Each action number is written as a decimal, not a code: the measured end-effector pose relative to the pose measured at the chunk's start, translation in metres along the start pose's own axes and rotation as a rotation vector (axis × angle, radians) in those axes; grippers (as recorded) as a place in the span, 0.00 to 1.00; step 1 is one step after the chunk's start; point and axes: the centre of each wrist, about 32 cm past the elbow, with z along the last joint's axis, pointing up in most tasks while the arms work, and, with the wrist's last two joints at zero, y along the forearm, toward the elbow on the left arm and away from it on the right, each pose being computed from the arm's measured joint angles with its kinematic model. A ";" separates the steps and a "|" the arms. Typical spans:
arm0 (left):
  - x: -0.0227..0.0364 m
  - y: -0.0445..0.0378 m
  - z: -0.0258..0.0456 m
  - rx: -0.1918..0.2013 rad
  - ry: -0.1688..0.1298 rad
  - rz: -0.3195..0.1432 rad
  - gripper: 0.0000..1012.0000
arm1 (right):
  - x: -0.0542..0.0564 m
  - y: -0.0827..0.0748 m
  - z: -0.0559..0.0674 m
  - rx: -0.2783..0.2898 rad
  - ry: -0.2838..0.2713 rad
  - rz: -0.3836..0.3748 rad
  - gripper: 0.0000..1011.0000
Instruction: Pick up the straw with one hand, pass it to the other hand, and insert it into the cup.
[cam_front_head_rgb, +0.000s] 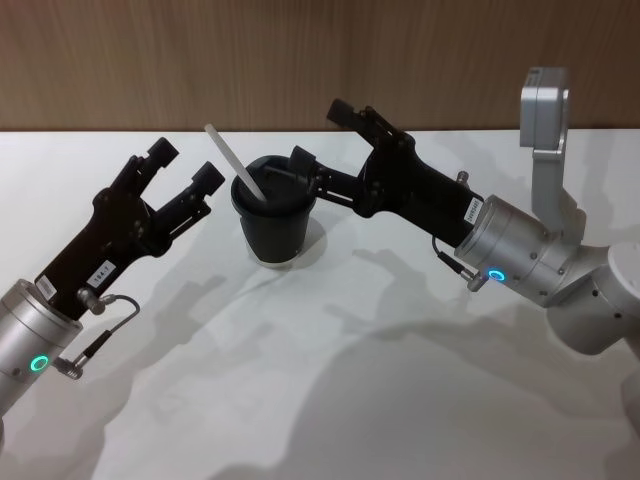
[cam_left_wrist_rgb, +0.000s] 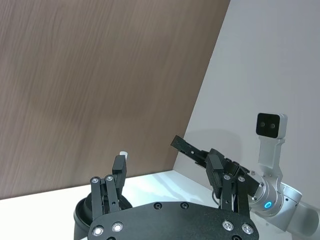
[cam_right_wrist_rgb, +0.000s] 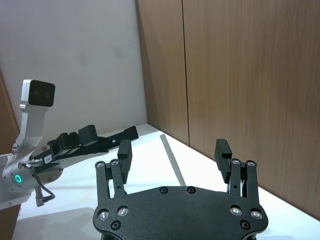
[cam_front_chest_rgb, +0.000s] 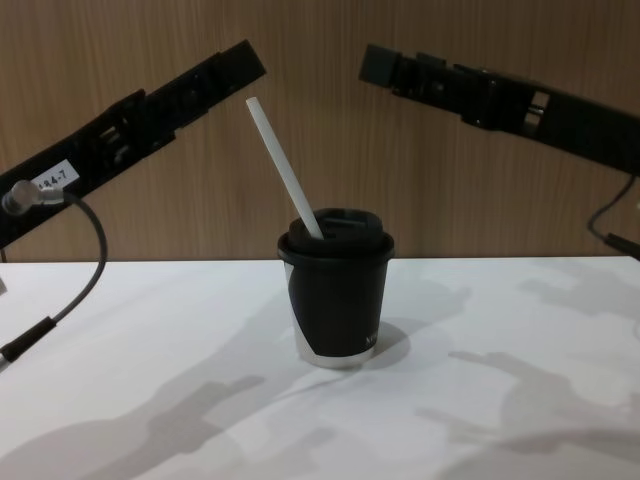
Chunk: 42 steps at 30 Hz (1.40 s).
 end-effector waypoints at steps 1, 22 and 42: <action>0.0000 0.0000 0.0000 0.000 0.000 0.000 0.99 | 0.000 0.000 0.000 0.000 0.000 0.000 0.99; 0.0000 0.0000 0.0000 0.000 0.000 0.000 0.99 | 0.000 0.000 0.000 0.000 0.000 0.000 0.99; 0.0000 0.0000 0.0000 0.000 0.000 0.000 0.99 | 0.000 0.000 0.000 0.000 0.000 0.000 0.99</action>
